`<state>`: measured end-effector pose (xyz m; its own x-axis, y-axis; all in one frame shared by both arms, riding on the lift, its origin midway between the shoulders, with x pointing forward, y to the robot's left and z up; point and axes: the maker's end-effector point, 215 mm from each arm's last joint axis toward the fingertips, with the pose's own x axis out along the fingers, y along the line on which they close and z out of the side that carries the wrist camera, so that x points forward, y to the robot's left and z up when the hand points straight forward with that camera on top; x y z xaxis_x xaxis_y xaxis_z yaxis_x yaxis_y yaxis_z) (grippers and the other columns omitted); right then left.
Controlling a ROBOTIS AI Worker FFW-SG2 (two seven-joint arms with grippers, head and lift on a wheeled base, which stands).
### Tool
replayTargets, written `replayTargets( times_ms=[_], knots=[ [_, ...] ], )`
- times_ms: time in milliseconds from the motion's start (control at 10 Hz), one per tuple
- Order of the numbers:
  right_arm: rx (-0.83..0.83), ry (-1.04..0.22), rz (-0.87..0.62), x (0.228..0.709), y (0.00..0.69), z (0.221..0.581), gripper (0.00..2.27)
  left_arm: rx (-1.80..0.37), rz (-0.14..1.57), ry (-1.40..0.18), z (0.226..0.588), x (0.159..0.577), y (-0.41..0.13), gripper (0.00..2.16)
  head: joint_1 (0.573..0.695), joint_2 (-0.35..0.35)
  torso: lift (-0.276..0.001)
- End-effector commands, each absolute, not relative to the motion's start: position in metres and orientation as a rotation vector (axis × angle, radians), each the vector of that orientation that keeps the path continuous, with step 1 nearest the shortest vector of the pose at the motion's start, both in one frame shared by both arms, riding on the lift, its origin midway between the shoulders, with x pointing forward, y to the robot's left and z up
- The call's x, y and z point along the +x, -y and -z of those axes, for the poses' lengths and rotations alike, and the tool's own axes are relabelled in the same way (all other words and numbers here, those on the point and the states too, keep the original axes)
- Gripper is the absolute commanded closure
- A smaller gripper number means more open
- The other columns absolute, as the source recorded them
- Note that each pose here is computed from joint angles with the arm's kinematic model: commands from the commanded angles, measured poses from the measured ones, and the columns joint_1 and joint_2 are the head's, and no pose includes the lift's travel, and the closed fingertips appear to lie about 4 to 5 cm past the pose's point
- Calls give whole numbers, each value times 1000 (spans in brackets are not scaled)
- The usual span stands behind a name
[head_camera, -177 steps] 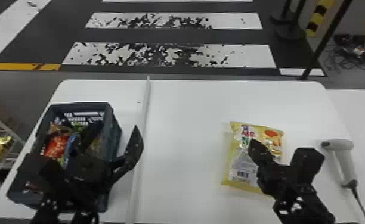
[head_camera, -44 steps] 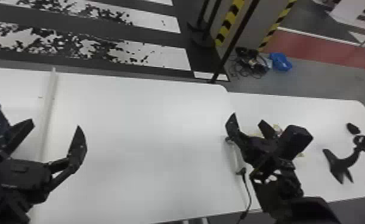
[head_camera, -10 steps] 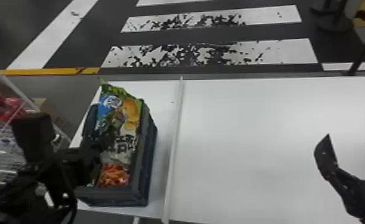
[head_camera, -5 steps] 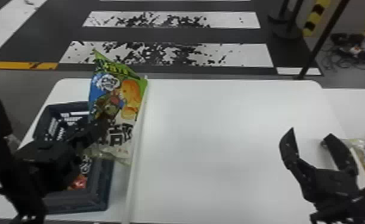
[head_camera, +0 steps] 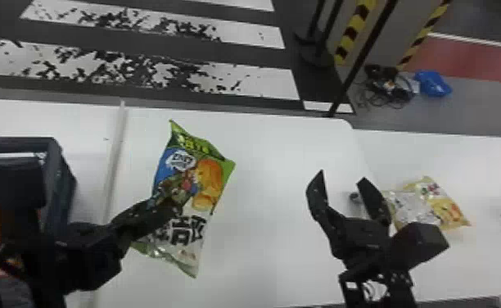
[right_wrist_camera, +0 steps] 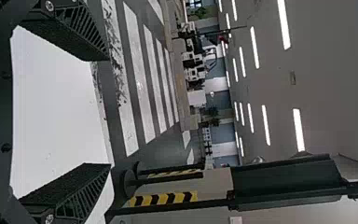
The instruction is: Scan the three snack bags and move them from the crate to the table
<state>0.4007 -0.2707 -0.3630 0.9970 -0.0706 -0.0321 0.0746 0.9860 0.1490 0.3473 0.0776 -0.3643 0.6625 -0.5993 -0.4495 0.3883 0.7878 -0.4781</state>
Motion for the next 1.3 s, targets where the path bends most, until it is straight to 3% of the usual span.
replayTargets(
  times_ms=[0, 200, 500, 1100, 1200],
  knots=[
    [149, -22, 80, 403, 276, 361, 76, -469, 673, -681, 390, 347, -40, 1791, 695, -274, -62],
    [153, -12, 80, 406, 277, 356, 76, -582, 809, -690, 409, 351, -2, 1791, 695, -350, -62],
    [158, 0, 81, 406, 279, 349, 76, -626, 906, -702, 450, 368, 33, 1791, 695, -350, -62],
    [175, 5, 86, 409, 285, 341, 76, -422, 987, -742, 522, 376, 104, 1791, 695, -350, -62],
    [173, 5, 82, 409, 284, 341, 76, -381, 968, -733, 532, 384, 108, 1598, 695, -350, -62]
  ],
)
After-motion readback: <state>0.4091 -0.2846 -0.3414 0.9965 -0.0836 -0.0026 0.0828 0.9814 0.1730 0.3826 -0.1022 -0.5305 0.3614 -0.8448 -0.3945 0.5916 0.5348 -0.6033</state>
